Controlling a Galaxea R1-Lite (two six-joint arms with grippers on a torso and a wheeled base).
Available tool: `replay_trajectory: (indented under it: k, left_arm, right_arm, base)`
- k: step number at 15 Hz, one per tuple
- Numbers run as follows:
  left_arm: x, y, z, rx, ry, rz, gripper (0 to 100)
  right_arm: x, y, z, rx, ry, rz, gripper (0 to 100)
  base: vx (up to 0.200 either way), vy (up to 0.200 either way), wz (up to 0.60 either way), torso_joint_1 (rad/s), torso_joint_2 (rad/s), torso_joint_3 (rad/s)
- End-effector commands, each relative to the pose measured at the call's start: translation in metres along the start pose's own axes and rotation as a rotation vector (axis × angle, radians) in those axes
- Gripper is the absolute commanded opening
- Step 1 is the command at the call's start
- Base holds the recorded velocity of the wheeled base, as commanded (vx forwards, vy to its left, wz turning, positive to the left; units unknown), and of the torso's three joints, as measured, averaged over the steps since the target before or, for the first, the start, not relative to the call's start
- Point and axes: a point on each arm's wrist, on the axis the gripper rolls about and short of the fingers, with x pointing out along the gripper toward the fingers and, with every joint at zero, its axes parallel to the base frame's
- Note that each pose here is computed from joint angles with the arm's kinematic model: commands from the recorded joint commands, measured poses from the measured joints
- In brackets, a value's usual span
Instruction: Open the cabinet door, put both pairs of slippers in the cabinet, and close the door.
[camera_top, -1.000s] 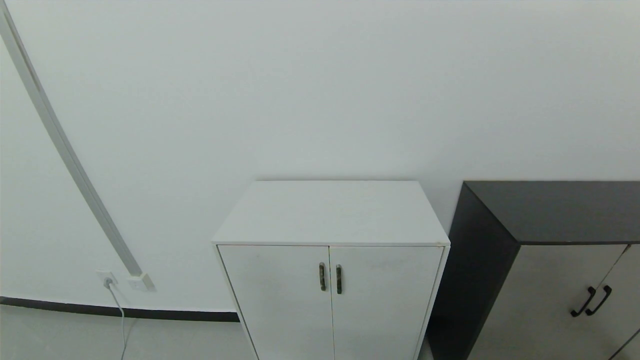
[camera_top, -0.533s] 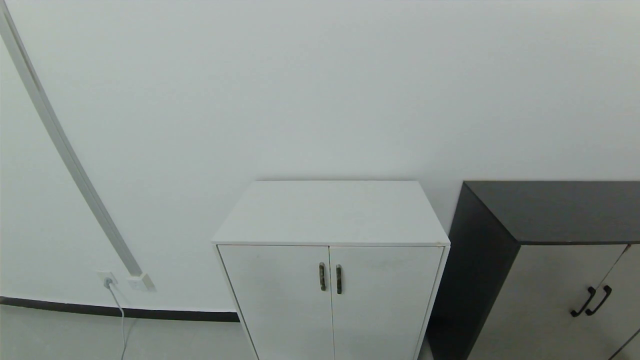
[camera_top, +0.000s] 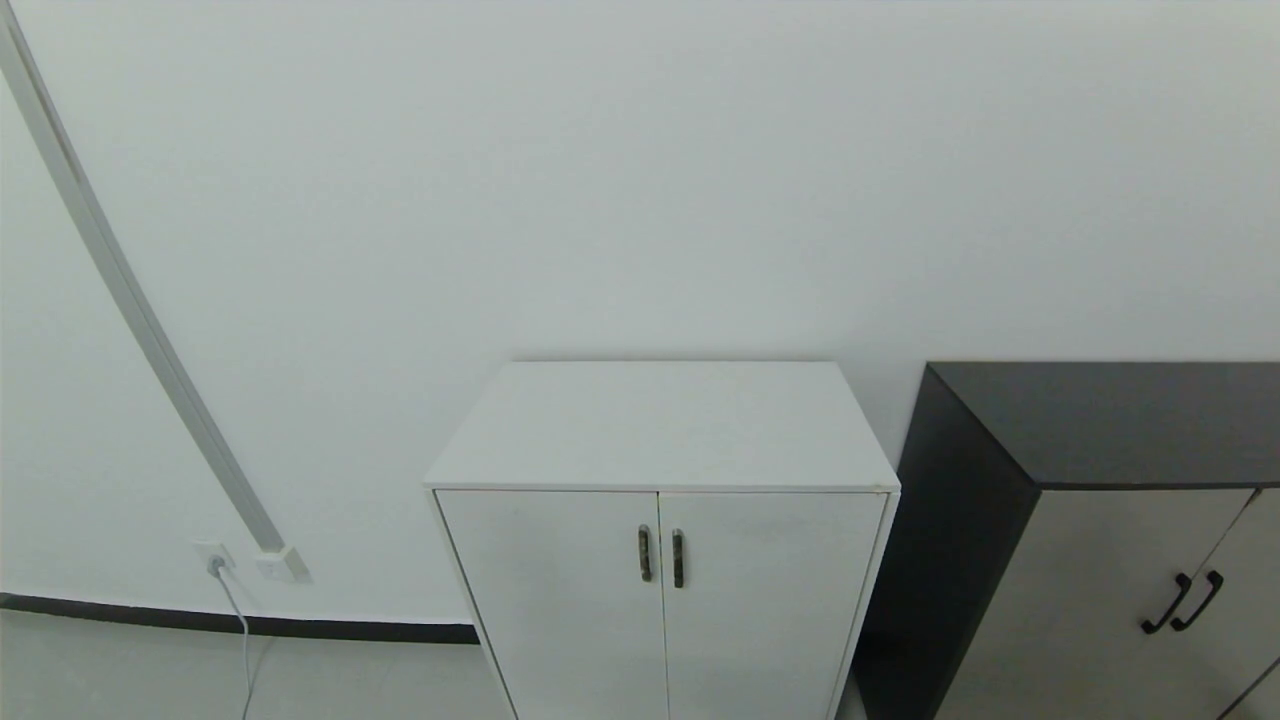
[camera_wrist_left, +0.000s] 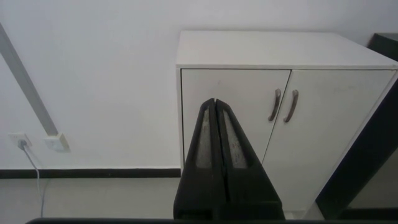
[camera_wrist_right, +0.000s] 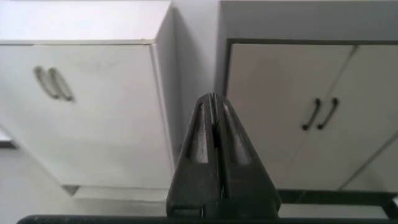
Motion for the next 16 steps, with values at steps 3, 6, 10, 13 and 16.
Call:
replay_trajectory:
  k: [3, 6, 10, 13, 16]
  left_arm:
    - [0.0000, 0.0000, 0.0000, 0.000, 0.000, 0.000, 0]
    - [0.0000, 0.0000, 0.0000, 0.001, 0.000, -0.002, 0]
    - [0.0000, 0.0000, 0.0000, 0.004, 0.000, -0.002, 0]
    - [0.0000, 0.0000, 0.0000, 0.006, 0.000, -0.002, 0]
    - [0.0000, 0.0000, 0.0000, 0.006, 0.000, -0.002, 0]
  right_arm:
    - [-0.0069, -0.0001, -0.0029, 0.012, -0.088, 0.001, 0]
    - [-0.0065, 0.0002, -0.0033, 0.055, -0.087, 0.024, 0]
    - [-0.0064, 0.0006, -0.0031, 0.082, -0.086, 0.044, 0]
    - [-0.0065, 0.0006, -0.0032, 0.084, -0.088, 0.044, 0]
    - [-0.0065, 0.0005, -0.0032, 0.084, -0.088, 0.042, 0]
  base:
    - [0.000, 0.000, 0.00, 0.000, 0.00, 0.000]
    - [0.000, 0.000, 0.00, 0.000, 0.00, 0.000]
    - [0.000, 0.000, 0.00, 0.000, 0.00, 0.000]
    - [0.000, 0.000, 0.00, 0.000, 0.00, 0.000]
    - [0.000, 0.000, 0.00, 0.000, 0.00, 0.000]
